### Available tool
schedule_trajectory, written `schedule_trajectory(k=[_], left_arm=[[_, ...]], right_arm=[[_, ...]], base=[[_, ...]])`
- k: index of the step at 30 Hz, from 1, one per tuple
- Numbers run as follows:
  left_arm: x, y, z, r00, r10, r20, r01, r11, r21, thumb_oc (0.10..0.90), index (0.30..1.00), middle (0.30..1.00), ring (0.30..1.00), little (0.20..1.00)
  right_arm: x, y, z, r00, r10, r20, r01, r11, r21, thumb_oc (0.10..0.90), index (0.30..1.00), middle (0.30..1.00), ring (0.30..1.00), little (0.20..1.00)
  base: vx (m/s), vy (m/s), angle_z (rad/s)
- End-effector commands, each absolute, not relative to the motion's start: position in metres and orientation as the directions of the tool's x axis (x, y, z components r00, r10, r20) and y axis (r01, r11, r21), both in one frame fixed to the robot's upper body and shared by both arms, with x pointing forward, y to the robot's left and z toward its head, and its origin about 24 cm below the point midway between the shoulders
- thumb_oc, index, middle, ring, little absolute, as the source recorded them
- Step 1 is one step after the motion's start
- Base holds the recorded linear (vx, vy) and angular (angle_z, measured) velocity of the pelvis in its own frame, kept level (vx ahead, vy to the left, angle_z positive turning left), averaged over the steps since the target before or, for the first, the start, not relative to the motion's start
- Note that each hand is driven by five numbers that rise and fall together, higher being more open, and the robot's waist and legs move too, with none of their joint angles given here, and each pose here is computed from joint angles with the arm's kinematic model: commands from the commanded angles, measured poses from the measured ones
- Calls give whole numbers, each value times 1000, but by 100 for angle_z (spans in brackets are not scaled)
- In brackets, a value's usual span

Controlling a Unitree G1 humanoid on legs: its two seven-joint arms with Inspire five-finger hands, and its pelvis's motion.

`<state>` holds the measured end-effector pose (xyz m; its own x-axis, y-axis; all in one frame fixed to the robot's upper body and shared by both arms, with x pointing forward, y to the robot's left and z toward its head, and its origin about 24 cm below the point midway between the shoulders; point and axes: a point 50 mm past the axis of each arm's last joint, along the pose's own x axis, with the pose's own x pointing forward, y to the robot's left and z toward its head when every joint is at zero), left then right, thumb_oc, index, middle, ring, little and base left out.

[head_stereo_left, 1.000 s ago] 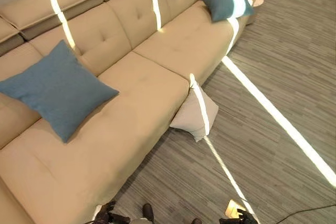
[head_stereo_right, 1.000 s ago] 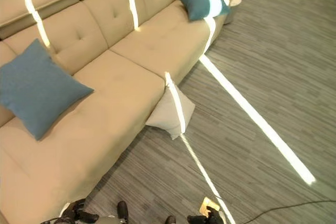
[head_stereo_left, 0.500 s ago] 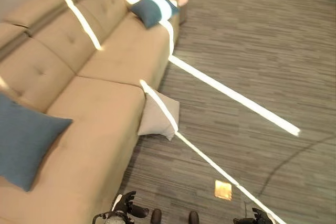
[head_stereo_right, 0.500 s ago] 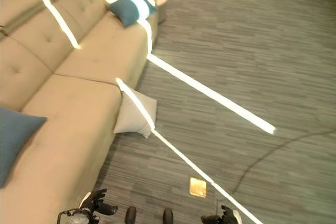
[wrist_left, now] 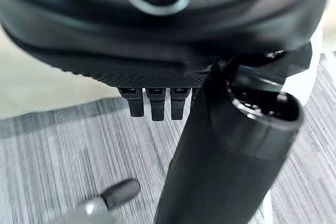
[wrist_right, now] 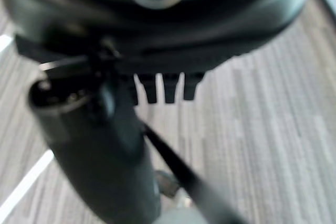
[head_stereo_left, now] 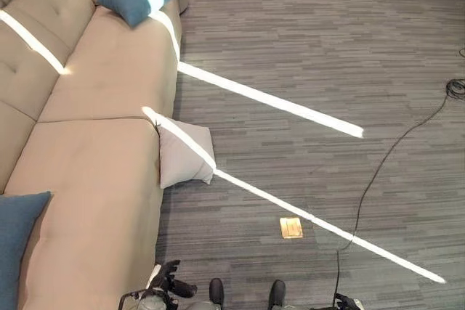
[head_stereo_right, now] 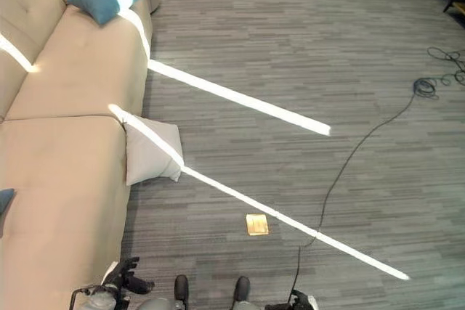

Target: Pick up all the scattered cushions and arrange them neatly on the sofa.

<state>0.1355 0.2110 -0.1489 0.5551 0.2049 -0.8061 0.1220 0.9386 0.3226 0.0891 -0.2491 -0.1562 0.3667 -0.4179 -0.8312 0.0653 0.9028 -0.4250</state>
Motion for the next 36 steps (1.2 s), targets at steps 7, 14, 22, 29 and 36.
schedule_trajectory(k=[7,14,22,29,36], left_arm=[[174,185,-135,663,121,-739,133,952,275,800,900,900,900,900],[166,190,-139,640,139,-756,127,951,282,800,900,900,900,900],[154,204,-141,610,196,-768,52,957,285,800,900,900,900,900],[156,207,-139,621,222,-751,-8,961,278,800,900,900,900,900],[157,204,-140,621,201,-757,32,959,281,800,900,900,900,900]], right_arm=[[95,-257,-147,461,-462,-757,74,871,-486,800,900,900,900,900],[104,-247,-144,529,-423,-736,-1,867,-498,800,900,900,900,900],[114,-225,-144,586,-333,-739,-108,871,-479,800,900,900,900,900],[137,-208,-134,676,-279,-682,-123,870,-477,800,900,900,900,900],[121,-233,-136,627,-330,-706,-105,862,-496,800,900,900,900,900]], base=[[112,-78,13],[198,43,-2],[163,101,-29],[105,58,0],[331,-209,23]])
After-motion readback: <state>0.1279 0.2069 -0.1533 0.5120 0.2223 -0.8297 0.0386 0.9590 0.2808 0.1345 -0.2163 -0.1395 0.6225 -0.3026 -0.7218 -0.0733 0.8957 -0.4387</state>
